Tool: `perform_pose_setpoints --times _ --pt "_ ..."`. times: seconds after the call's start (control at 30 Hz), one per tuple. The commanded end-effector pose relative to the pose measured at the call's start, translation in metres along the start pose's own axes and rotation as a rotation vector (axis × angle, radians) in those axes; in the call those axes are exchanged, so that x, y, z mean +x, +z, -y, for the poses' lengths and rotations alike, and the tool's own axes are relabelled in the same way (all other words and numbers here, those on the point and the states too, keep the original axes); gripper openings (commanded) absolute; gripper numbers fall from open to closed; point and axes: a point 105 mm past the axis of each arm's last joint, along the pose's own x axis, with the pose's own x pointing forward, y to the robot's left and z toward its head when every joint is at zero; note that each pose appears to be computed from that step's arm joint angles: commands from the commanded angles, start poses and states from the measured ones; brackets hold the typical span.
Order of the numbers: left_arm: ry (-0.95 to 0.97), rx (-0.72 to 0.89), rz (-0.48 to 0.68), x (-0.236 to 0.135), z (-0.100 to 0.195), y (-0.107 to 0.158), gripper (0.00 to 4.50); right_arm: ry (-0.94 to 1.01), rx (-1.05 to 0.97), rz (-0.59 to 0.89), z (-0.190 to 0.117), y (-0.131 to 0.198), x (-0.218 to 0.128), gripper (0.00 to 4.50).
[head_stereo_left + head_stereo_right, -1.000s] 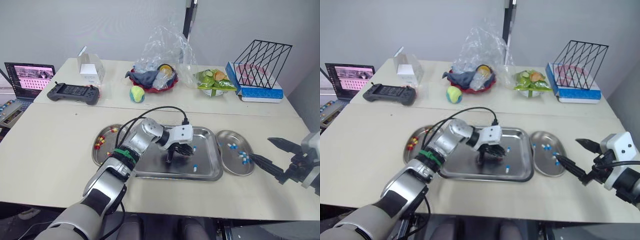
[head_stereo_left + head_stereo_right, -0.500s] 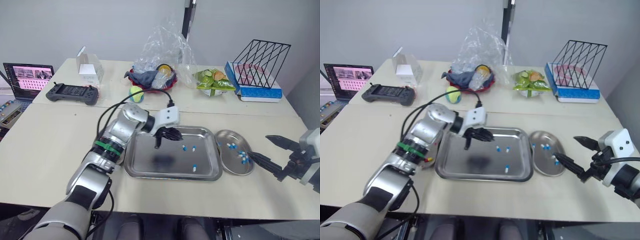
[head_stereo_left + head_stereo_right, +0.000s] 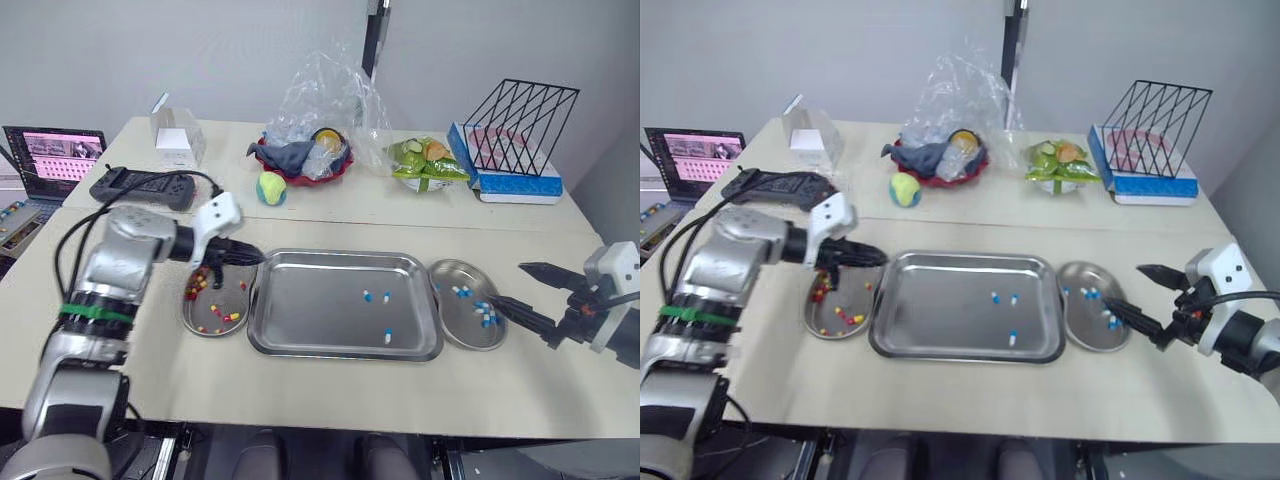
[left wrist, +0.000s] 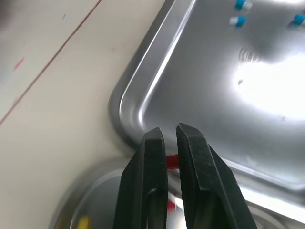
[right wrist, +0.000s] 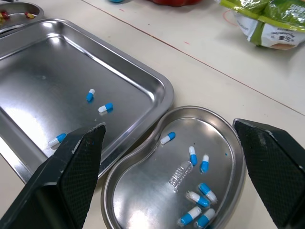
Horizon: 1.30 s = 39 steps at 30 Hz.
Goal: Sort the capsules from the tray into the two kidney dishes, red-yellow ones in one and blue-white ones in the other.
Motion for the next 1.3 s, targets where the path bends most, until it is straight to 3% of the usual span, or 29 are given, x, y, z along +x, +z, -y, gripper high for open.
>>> perform_pose_setpoints --times 0.03,0.2,0.27,0.33,0.63,0.87,1.03,1.3 --pt "0.051 -0.007 0.013 -0.01 -0.002 0.002 0.01 0.006 -0.053 0.015 0.004 0.01 -0.001 4.5" --pt "0.064 -0.071 -0.015 -0.012 0.004 -0.016 0.01 0.025 -0.06 0.016 0.006 0.01 0.004 4.5" --pt "0.083 -0.077 -0.027 -0.014 0.003 -0.018 0.97 0.027 -0.063 0.016 0.008 0.01 0.004 4.5" --pt "0.099 -0.081 -0.017 -0.023 0.001 -0.015 1.42 0.024 -0.066 0.016 0.01 0.011 0.004 4.5" --pt "0.223 -0.066 0.005 -0.072 -0.02 -0.016 4.36 -0.007 -0.08 0.006 0.022 0.009 -0.004 4.5" --pt "0.368 -0.072 0.172 -0.108 -0.033 -0.027 4.44 -0.093 -0.069 0.002 0.048 0.002 -0.019 4.5" --pt "0.424 -0.104 0.116 -0.124 -0.024 -0.067 4.44 -0.138 -0.044 0.014 0.063 -0.007 -0.025 4.5" --pt "0.553 -0.095 0.16 -0.142 -0.023 -0.085 4.44 -0.153 -0.028 0.019 0.069 -0.016 -0.023 4.5"
